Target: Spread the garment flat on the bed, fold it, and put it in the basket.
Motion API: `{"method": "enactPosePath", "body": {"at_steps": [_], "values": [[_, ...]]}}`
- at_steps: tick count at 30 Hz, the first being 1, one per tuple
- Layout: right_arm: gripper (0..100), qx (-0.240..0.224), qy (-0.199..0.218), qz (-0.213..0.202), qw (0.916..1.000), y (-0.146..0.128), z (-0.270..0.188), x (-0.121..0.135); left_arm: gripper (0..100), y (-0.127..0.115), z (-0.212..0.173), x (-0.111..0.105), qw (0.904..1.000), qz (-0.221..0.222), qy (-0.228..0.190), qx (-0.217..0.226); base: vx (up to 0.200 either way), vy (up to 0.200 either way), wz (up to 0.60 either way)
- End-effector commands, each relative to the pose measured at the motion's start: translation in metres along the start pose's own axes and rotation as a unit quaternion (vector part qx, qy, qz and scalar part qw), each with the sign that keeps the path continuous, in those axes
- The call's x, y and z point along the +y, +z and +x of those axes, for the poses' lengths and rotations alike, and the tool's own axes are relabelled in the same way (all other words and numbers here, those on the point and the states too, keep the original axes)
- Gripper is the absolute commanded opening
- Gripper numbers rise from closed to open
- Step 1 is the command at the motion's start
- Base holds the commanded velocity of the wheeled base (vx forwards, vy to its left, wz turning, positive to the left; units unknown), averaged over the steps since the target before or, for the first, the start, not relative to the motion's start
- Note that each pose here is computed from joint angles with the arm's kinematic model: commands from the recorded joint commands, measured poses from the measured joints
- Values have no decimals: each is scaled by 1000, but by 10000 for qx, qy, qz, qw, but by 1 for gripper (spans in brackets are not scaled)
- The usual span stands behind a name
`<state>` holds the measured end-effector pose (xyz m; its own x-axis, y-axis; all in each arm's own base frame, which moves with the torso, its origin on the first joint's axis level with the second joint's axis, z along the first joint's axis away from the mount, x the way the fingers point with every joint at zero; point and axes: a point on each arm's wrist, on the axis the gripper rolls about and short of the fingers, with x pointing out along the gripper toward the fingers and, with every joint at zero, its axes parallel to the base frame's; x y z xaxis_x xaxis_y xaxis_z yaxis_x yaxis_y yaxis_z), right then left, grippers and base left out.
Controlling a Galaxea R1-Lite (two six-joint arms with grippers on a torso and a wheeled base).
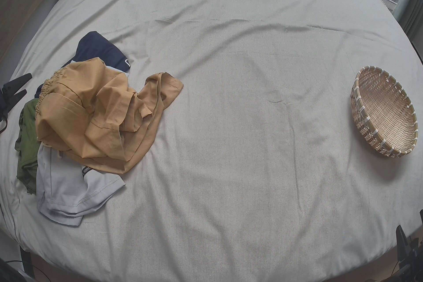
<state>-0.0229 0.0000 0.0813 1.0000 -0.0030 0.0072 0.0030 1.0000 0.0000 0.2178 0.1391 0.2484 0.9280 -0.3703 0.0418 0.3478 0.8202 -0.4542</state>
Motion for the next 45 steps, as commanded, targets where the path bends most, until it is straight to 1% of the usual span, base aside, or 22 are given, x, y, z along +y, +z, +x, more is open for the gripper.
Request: {"method": "enactPosePath", "body": {"at_steps": [1, 3, 6, 10, 14, 19, 27, 31, 32, 35, 36, 37, 38, 40, 42, 45], "values": [[100, 5, 0, 8, 10000, -5, 0, 0, 100, -13, 21, 29, 9996, -205, -70, 156, 0, 0, 0], [100, 5, 0, 8, 10000, -5, 0, 0, 100, -15, 28, 34, 9997, -78, -174, 117, 0, 0, 0], [100, 5, 0, 8, 10000, -5, 0, 0, 100, -16, 35, 41, 9997, -2, -259, 51, 0, 0, 0], [100, 5, 0, 15, 10000, -5, 0, 0, 100, -16, 46, 46, 9993, -83, -351, 77, 0, 0, 0], [100, 5, 0, 23, 10000, -5, 0, 0, 100, -18, 57, 43, 9984, -197, -503, 141, 0, 0, 0], [100, 5, 0, 23, 10000, -5, 0, 0, 100, -19, 71, 40, 9984, -197, -512, 96, 0, 0, 0], [100, 5, 0, 23, 10000, -5, 0, 0, 100, -19, 66, 37, 9985, -215, -499, 103, 0, 0, 0], [100, 5, 0, 23, 10000, -5, 0, 0, 100, -19, 62, 33, 9985, -194, -503, 96, 0, 0, 0], [100, 5, 0, 23, 10000, -5, 0, 0, 100, -22, 52, 23, 9979, -195, -588, 163, 0, 0, 0], [100, 5, -8, 23, 10000, -5, 0, 0, 100, -26, 40, 9, 9956, -176, -861, 333, 0, 0, 0], [100, 5, -8, 23, 10000, -5, 0, 0, 100, -26, 40, 9, 9956, -176, -861, 333, 0, 0, 0], [100, 5, -8, 31, 10000, -5, 0, 0, 100, -26, 34, -1, 9938, -127, -1028, 411, 0, 0, 0], [100, 5, -8, 31, 10000, -5, 0, 0, 100, -27, 34, -2, 9936, -121, -1043, 415, 0, 0, 0], [100, 5, -8, 31, 10000, -5, 0, 0, 100, -25, 30, -12, 9919, -44, -1188, 442, 0, 0, 0], [100, 5, -8, 38, 10000, -5, 0, 0, 100, -24, 29, -15, 9917, -46, -1215, 430, 0, 0, 0], [100, 5, -8, 38, 10000, -5, 0, 0, 100, -25, 31, -14, 9916, -72, -1211, 449, 0, 0, 0]]}}
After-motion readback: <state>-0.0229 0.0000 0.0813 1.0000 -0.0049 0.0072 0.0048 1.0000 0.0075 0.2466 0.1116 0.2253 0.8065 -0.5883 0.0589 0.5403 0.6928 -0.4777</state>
